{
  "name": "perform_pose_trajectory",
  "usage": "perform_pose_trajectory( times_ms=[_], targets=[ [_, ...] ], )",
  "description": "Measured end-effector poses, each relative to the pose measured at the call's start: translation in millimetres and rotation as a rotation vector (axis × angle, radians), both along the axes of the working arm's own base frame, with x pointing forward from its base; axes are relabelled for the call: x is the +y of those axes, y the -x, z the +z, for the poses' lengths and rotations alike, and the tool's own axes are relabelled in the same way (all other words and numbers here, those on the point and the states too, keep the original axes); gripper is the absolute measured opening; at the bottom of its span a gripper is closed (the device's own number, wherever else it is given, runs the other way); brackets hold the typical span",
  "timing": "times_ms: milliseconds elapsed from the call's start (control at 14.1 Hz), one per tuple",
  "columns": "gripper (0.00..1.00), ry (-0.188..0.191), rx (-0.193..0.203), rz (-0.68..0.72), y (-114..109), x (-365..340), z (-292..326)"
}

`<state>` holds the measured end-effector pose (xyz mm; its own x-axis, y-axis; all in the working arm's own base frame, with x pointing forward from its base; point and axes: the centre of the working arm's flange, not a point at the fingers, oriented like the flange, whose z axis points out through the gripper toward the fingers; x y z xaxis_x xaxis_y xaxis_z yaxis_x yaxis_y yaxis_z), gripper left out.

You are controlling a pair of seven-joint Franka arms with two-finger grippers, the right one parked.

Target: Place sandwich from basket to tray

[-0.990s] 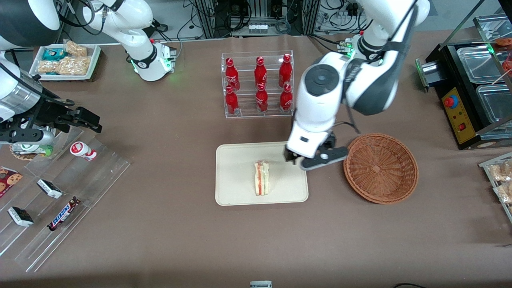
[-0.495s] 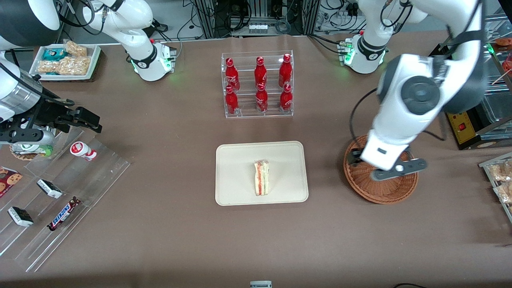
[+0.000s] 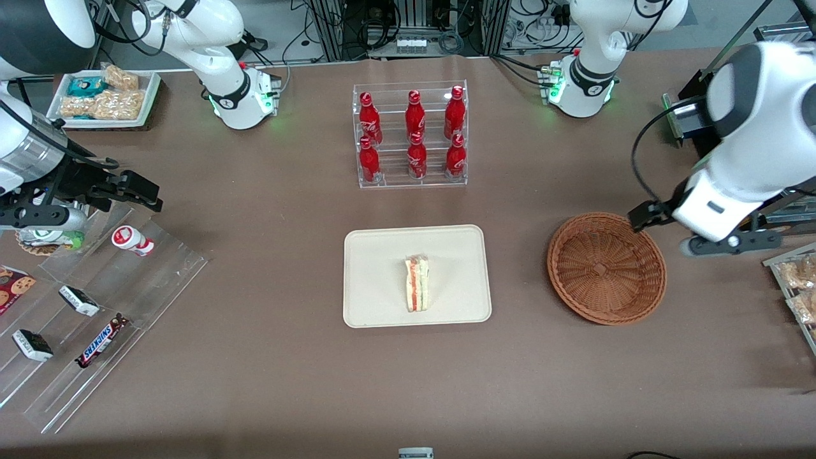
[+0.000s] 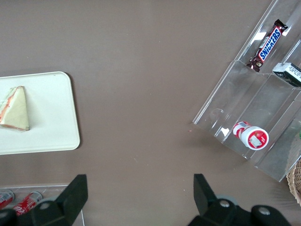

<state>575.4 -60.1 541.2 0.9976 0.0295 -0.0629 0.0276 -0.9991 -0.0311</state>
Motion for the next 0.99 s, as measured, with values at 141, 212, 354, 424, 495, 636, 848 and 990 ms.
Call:
perform_pose_trajectory(
  times_ms=[141,212,354,424,495,636,848,990],
  targets=[
    [1.00,0.011,-0.006,-0.038,11.4,11.0,20.2],
    [1.00,0.012,-0.003,-0.060,17.7,11.9,28.6],
    [1.00,0.014,0.008,-0.118,27.5,12.8,42.3],
    [1.00,0.016,0.011,-0.144,30.2,15.2,49.5],
    [1.00,0.017,0.009,-0.164,31.5,18.3,57.5],
    [1.00,0.019,-0.002,-0.182,31.8,21.2,68.0],
    [1.00,0.019,-0.003,-0.188,31.7,20.0,68.8],
    [1.00,0.019,-0.003,-0.188,31.6,20.1,68.4]
  ],
)
